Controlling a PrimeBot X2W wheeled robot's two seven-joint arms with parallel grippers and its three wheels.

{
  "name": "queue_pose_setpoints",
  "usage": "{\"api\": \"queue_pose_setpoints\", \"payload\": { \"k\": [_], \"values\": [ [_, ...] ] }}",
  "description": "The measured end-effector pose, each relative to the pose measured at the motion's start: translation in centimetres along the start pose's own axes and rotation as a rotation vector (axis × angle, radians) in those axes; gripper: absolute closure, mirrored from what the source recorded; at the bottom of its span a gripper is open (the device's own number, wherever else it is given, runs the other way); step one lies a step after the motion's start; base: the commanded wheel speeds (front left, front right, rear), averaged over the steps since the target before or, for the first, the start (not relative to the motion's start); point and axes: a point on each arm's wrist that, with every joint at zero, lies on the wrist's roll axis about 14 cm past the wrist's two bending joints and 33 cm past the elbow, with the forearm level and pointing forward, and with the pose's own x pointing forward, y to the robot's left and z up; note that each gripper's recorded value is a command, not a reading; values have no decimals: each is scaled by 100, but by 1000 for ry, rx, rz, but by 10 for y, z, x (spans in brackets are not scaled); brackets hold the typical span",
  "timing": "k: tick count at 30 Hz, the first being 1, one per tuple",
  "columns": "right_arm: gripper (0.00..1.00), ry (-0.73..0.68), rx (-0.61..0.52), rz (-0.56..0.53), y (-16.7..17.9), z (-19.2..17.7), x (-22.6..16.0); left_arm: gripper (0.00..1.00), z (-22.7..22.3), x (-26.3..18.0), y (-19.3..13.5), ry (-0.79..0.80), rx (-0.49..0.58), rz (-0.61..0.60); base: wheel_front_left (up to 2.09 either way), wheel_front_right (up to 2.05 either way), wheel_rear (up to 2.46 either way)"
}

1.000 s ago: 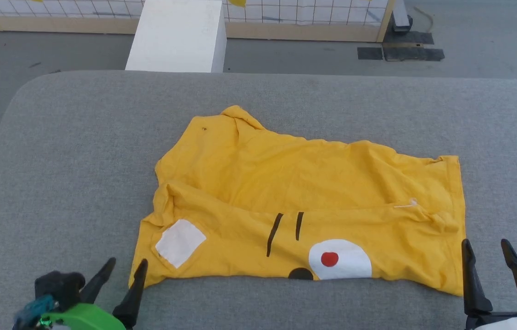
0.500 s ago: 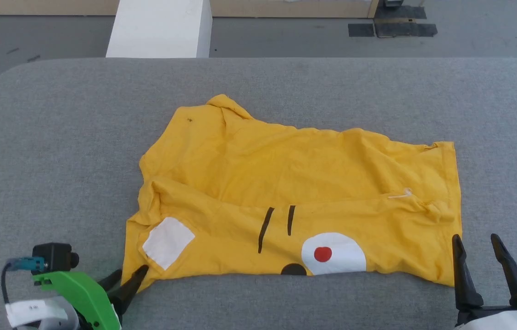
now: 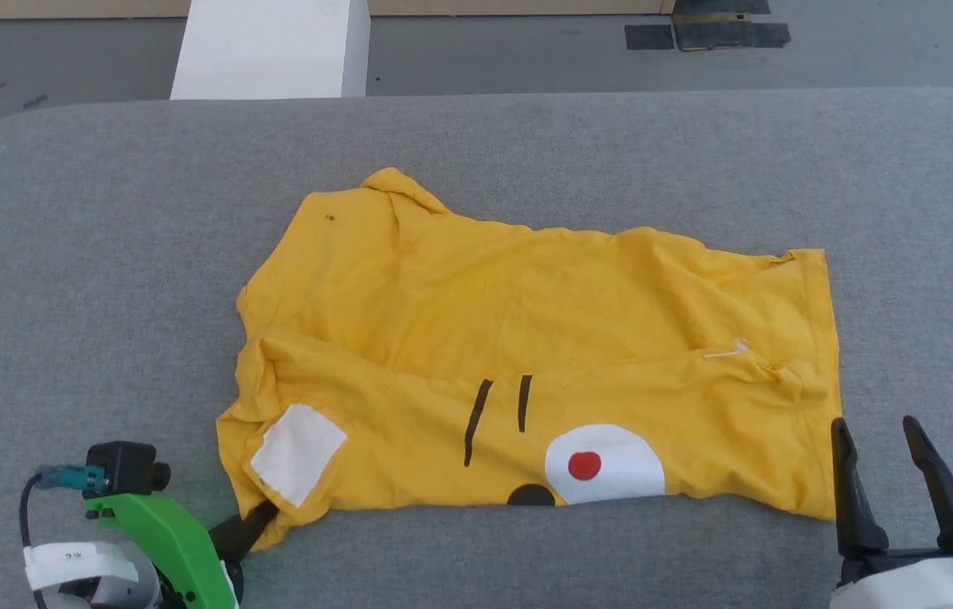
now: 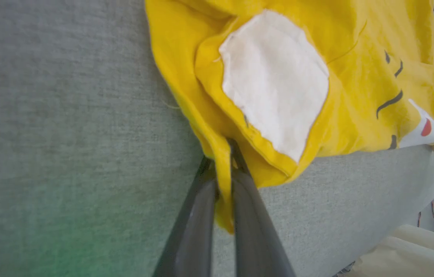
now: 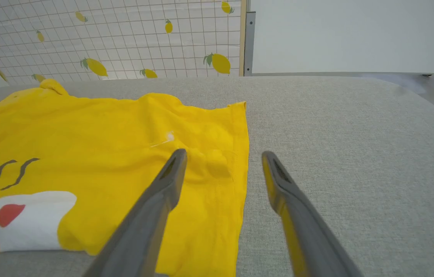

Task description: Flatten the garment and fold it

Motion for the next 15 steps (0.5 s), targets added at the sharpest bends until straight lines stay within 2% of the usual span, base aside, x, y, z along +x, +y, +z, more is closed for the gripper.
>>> {"api": "queue_pose_setpoints", "payload": {
  "k": [6, 15],
  "values": [
    [0, 5, -18, 4, 1, 9, 7, 100, 18, -3, -8, -132, -2, -23, 0, 0, 0],
    [0, 351, 17, -9, -4, -30, 2, 100, 28, -21, -17, -227, 23, -46, 0, 0, 0]
  ]
}}
